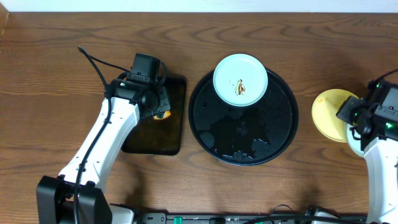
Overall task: Clean dirty plates on tray and stack at the side
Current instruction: 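Move right gripper to the rim of the remaining pale green plate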
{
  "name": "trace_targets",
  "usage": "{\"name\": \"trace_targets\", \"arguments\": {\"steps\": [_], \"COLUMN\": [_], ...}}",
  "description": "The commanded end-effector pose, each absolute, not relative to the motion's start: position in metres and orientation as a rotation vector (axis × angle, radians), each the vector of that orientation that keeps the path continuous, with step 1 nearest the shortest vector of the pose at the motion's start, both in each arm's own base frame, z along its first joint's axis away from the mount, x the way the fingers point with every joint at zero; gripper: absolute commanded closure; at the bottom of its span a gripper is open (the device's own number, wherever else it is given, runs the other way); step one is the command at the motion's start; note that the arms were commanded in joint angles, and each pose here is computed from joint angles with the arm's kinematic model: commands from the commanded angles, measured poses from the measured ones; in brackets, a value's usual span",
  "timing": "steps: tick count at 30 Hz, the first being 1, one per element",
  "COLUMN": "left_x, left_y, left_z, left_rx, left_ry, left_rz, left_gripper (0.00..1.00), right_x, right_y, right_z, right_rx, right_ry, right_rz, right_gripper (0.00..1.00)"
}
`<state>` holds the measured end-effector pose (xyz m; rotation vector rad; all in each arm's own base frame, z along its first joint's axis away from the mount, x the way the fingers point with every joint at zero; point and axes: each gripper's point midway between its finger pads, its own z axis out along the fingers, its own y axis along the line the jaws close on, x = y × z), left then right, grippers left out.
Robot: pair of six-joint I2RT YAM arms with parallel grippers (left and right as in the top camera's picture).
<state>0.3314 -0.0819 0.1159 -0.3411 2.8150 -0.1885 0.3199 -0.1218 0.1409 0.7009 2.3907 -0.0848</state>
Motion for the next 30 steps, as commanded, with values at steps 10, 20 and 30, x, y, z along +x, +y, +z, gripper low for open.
{"name": "trace_targets", "arguments": {"steps": [10,20,30], "left_x": [0.330,0.330,0.330], "left_y": [-0.079,-0.079,-0.079], "left_z": [0.113,0.113,0.113], "left_rx": [-0.325,-0.325,-0.325], "left_ry": [2.825,2.825,2.825], "left_rz": [-0.163,-0.163,-0.163], "left_gripper": [0.93,0.92,0.85], "right_x": [0.366,0.376,0.382], "right_y": [-0.091,-0.073,-0.049], "right_z": [0.167,0.092,0.105], "right_rx": [0.338,0.308,0.249], "right_ry": [2.333,2.534,2.497], "right_rz": [-0.130,-0.033,0.146], "right_gripper": [0.99,0.99,0.76]}}
